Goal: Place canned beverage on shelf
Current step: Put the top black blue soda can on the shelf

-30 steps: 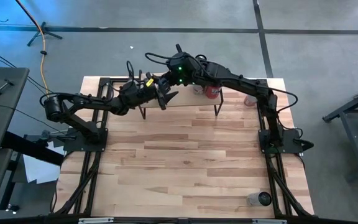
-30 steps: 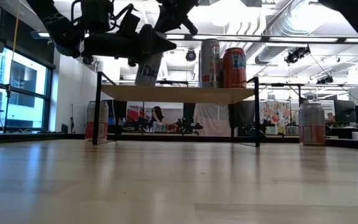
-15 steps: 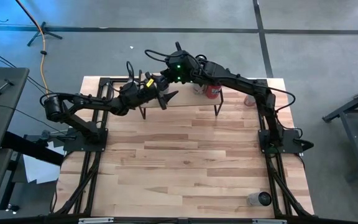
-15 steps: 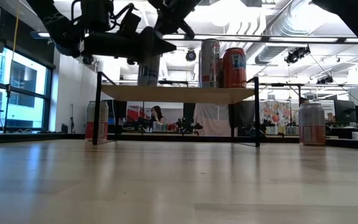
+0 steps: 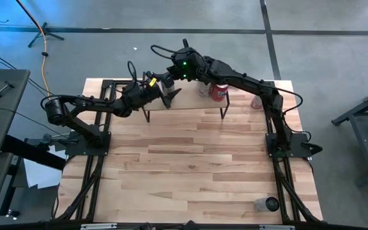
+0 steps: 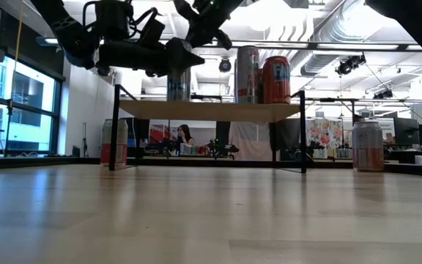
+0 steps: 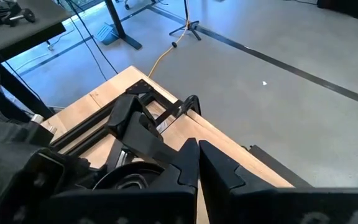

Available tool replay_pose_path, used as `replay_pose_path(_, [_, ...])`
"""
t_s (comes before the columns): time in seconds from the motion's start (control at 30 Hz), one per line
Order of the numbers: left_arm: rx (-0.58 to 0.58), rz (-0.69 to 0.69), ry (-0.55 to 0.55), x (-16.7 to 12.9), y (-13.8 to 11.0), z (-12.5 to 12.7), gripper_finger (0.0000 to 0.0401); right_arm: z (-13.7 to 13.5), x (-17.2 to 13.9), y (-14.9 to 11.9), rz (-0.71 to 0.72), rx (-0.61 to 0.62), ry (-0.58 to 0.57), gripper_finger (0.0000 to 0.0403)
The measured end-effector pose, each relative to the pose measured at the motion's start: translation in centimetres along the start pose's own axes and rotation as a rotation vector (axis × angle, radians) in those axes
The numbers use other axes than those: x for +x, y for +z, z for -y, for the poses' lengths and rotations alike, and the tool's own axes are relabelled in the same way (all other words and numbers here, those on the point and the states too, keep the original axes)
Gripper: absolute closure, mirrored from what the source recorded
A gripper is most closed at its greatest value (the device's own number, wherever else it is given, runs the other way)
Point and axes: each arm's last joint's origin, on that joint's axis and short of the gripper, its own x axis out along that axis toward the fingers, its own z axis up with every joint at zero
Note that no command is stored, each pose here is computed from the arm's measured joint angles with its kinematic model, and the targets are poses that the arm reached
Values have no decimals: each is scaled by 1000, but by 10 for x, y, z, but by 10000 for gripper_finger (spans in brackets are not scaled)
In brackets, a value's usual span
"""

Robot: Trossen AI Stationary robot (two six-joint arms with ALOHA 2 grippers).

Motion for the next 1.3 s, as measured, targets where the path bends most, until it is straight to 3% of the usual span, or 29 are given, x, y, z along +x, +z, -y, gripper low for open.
replay_pose_path(0.17, [2, -1, 11, 0, 0, -3, 22, 8, -2, 5, 6, -18, -12, 403])
replay_pose_path(0.43, [-1, 36, 35, -4, 11, -8, 22, 31, -34, 26, 37, -52, -32, 403])
replay_pose_path(0.87, [-6, 9, 39, -4, 8, -9, 22, 48, -125, 52, 94, -140, 19, 403])
replay_pose_path(1.3, [-3, -43, 26, -4, 3, -8, 22, 55, -221, 39, -11, -182, 72, 403])
